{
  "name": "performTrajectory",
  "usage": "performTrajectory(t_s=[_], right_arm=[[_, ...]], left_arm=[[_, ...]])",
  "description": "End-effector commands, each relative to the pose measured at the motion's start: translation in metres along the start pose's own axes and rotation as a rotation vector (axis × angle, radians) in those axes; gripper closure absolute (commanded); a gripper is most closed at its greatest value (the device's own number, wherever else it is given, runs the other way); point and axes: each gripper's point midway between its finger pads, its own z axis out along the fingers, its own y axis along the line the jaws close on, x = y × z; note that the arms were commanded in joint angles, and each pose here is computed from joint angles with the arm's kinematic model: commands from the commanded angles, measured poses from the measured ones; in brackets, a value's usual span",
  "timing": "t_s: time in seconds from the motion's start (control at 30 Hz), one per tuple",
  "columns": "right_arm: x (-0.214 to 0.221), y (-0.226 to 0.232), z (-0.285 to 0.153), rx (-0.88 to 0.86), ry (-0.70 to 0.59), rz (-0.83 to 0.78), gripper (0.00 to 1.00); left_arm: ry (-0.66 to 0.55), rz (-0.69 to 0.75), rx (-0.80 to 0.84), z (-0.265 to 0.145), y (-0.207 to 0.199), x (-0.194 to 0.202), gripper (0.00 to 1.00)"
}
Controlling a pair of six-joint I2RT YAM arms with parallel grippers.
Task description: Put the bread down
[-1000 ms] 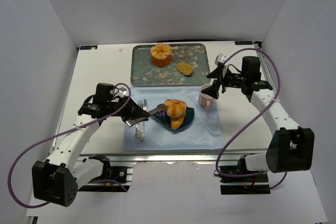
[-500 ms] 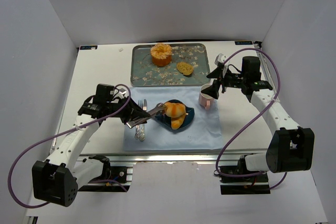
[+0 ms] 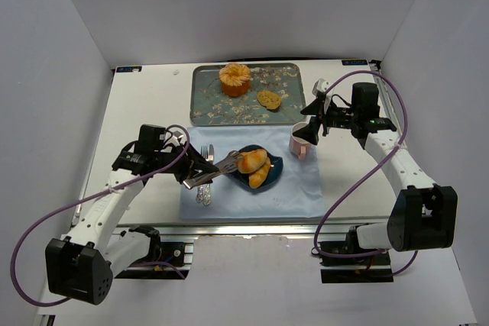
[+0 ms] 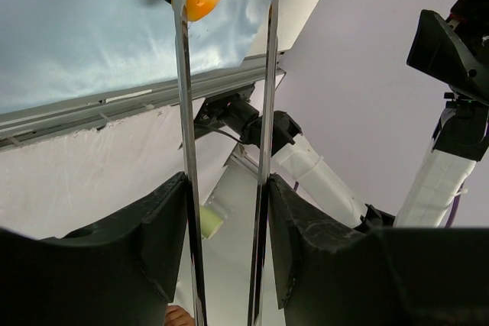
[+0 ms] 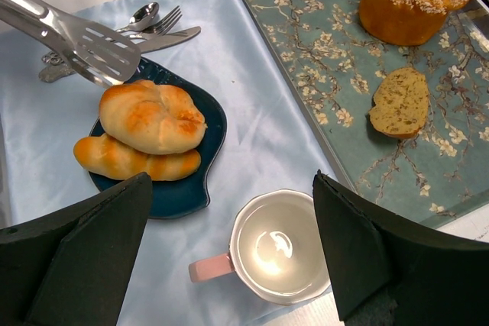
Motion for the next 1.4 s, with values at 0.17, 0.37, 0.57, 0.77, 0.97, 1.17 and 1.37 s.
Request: performTrajectory(t_s=[0.17,0.37,0.57,0.77,0.97,1.17,1.37], right_arm=[[-0.004,0.004,-0.003,-0.013,-0.018,-0.02,0.11],[-0.006,0.005,-0.004,-0.013,-0.021,-0.027,0.11],[-0.007,0.005,-0.004,-0.017,-0.024,-0.027,0.11],[-0.007,0.006,-0.004,-0.017,-0.024,-0.03,0.11],[-0.007,0.01,-0.005,-0.041,-0.017,-0.043,0.11],[-0.014,0.009,-0.003,-0.081,-0.015,-0.046,0.1],[-0.015,0.003,0.001,-0.096,0.005,-0.051,0.11]], left_arm=[[-0.034,0.034,0.022,-0.009,-0.01,0.001,0.47],[-0.033,0.086,-0.005,-0.02,-0.012,0.004,0.51],[-0.033,0.101,-0.013,-0.031,-0.014,0.006,0.61],[-0.071,0.161,0.053,-0.042,-0.044,-0.003,0.8],[-0.331,0.417,-0.001,-0.05,-0.072,-0.068,0.92],[-0.614,0.716,-0.314,-0.037,-0.016,-0.172,0.93],[-0.745,0.847,-0.578,-0.047,0.037,-0.264,0.91]])
